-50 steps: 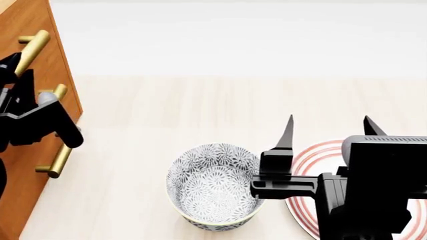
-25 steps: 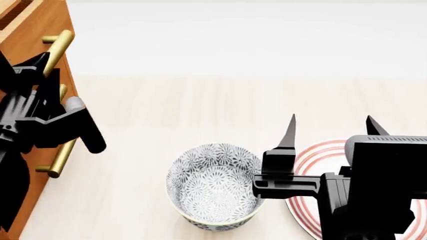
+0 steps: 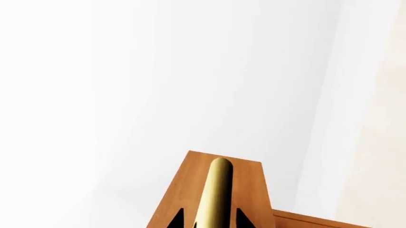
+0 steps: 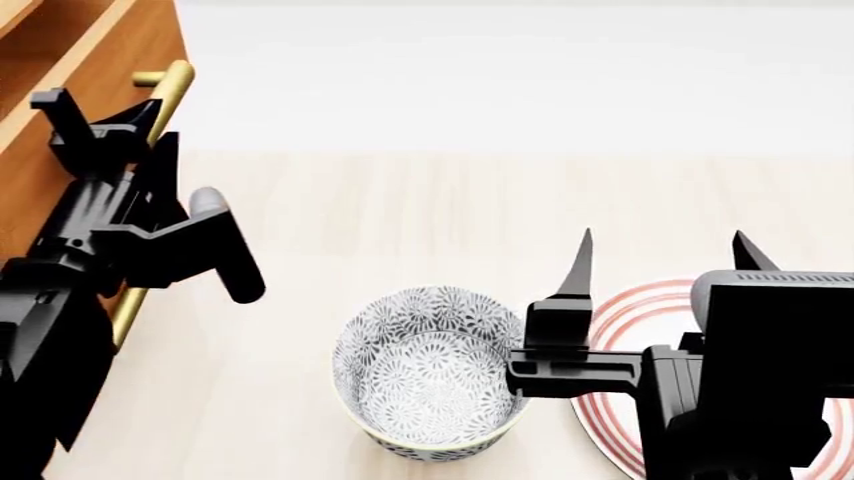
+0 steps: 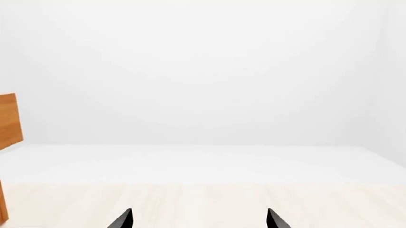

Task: Open the top drawer of the cabinet.

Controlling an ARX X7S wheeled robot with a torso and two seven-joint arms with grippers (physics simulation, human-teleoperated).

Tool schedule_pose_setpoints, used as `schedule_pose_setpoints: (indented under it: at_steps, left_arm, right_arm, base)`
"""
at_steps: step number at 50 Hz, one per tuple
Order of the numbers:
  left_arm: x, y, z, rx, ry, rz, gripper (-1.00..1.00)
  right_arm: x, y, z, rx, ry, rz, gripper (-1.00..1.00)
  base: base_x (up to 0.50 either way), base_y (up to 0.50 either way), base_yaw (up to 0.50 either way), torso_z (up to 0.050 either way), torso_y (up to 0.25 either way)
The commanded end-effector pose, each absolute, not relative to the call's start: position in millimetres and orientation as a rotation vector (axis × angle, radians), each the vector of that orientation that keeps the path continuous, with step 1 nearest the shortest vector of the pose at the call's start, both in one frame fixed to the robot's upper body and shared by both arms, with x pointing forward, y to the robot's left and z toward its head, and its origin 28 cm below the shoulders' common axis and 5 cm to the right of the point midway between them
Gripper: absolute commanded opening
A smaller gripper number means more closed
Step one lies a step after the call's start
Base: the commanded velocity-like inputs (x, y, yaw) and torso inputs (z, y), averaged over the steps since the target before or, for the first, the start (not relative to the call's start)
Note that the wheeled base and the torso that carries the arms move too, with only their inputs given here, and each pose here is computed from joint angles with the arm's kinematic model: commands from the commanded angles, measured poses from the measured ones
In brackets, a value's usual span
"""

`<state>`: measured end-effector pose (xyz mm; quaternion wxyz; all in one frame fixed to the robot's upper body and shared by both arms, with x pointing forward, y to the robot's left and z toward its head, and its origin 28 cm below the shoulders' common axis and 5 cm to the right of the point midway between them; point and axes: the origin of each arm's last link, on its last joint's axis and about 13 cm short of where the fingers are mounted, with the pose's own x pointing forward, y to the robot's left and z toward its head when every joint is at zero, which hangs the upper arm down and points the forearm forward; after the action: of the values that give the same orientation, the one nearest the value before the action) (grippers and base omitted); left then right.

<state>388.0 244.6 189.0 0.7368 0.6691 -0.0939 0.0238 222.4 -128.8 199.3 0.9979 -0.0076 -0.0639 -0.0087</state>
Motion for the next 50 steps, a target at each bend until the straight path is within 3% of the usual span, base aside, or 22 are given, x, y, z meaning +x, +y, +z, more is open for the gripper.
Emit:
schedule_pose_setpoints:
  at_steps: [1,4,5,18,35,50]
  left_arm:
    - [391.0,228.0,221.8,1.495,-0.334,0.101,-1.00]
    - [390.9,228.3,221.8,1.496,-0.341,0.115,-1.00]
    - [392.4,229.3,222.2,1.496,-0.321,0.122,1.00]
    - [391.1,229.8,216.5,1.509,-0.337,0.110,1.00]
    - [385.8,203.6,192.6,1.552,-0.361,-0.007,1.00]
    - [373.3,187.6,204.8,1.504,-0.417,-0.052,1.00]
  right_arm:
    - [222.5,-129.7,200.4,-0.001,-0.146,-0.022,1.00]
    - [222.1,-130.1,201.3,-0.001,-0.148,-0.023,1.00]
    - [222.0,-130.4,200.8,0.000,-0.148,-0.024,1.00]
    - [222.5,-129.9,200.7,0.001,-0.146,-0.023,1.00]
    - [219.5,-132.9,204.5,0.011,-0.162,-0.032,1.00]
    - [218.5,-133.5,205.5,0.013,-0.166,-0.032,1.00]
  base:
    - [0.02,0.00,-0.01,0.000,0.000]
    - [0.01,0.00,-0.01,0.000,0.000]
    - [0.00,0.00,-0.01,0.000,0.000]
    - [0.00,0.00,0.00,0.000,0.000]
    - [0.00,0.00,0.00,0.000,0.000]
    - [0.00,0.00,0.00,0.000,0.000]
